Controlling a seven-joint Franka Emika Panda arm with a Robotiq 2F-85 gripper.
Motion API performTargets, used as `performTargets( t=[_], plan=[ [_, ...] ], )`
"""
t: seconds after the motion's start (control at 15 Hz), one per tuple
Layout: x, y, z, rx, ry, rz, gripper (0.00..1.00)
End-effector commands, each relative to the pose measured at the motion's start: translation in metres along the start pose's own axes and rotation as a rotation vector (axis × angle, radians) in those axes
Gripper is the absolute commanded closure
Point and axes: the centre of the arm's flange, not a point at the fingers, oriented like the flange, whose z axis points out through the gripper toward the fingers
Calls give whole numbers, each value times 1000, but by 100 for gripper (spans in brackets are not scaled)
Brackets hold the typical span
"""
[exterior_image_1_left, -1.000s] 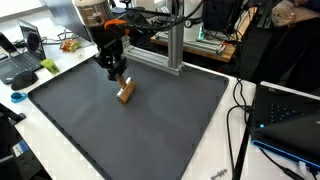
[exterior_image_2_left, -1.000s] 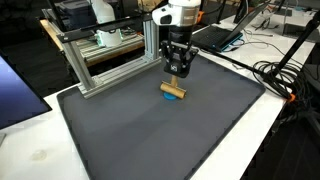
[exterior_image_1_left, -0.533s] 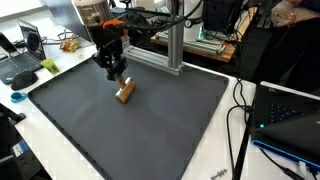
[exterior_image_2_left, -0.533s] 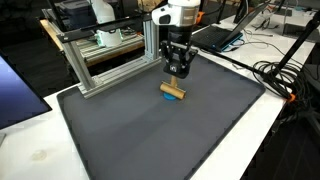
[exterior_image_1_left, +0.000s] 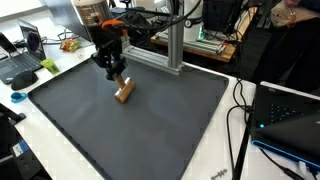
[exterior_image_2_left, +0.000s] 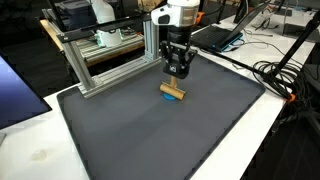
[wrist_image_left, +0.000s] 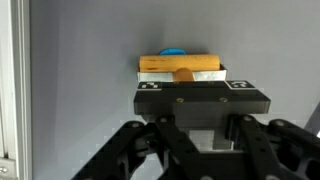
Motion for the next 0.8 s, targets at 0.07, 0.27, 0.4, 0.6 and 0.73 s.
performTargets(
  t=[0.07,0.27,0.4,0.6,0.73],
  plan=[
    [23,-3,51,-24,82,22,78],
    [24,-3,51,-24,83,28,78],
    [24,-3,51,-25,84,33,78],
    [26,-3,52,-27,89,41,78],
    [27,-2,53,-28,92,47,78]
  ],
)
